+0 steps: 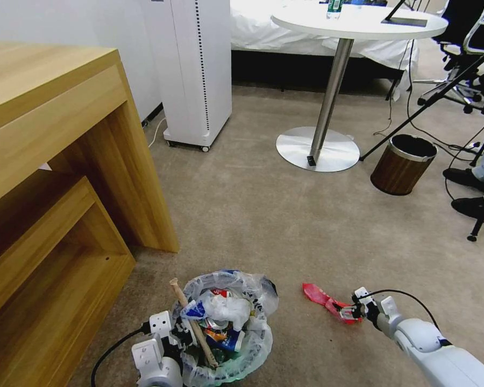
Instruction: Pick up the trash bin and place the garbage on the floor into it.
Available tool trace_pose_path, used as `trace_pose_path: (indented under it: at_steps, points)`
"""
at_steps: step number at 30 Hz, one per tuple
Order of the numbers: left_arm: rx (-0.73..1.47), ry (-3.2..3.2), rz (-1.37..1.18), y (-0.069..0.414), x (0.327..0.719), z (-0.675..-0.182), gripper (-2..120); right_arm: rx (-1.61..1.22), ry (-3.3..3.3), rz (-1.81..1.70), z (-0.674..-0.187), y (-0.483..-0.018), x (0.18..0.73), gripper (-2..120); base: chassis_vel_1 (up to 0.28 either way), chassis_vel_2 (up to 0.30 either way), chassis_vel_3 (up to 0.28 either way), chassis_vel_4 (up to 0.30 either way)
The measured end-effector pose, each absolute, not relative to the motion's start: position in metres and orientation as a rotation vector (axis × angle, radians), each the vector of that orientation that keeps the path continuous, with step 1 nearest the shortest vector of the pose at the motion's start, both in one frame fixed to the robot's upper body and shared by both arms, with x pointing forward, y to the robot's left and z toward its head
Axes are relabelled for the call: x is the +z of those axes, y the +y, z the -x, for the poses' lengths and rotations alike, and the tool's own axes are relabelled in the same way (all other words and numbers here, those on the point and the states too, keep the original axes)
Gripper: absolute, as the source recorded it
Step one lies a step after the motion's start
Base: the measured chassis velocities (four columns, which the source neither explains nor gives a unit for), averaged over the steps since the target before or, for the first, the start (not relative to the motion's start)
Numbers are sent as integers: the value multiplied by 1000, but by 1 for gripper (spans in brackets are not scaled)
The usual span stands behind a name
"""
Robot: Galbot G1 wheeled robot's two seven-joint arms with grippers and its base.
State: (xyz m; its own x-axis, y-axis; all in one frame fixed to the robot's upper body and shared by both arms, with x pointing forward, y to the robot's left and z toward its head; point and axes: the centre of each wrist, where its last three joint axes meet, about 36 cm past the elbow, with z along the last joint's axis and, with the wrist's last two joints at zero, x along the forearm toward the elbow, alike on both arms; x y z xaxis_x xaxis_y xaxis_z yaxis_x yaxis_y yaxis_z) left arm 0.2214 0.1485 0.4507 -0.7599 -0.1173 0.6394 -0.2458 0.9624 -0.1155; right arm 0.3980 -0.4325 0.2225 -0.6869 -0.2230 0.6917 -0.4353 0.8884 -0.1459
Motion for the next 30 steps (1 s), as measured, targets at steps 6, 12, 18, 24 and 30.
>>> trace_pose_path:
  at_steps: [6,12,18,24,30]
  points:
    - [249,-2436,-254,148,450,-220,0,391,-2336,-481,-399,-428,215,100,0,0,0,0]
    - [273,-2445,-235,146,452,-220,0,385,-2319,-466,-397,-425,200,100,0,0,0,0]
    - [300,-2455,-227,144,453,-222,0,380,-2323,-463,-396,-424,195,100,0,0,0,0]
    - [330,-2483,-220,143,458,-229,0,379,-2335,-447,-396,-418,191,100,0,0,0,0]
    - [354,-2493,-220,143,460,-232,0,371,-2341,-448,-391,-416,186,100,0,0,0,0]
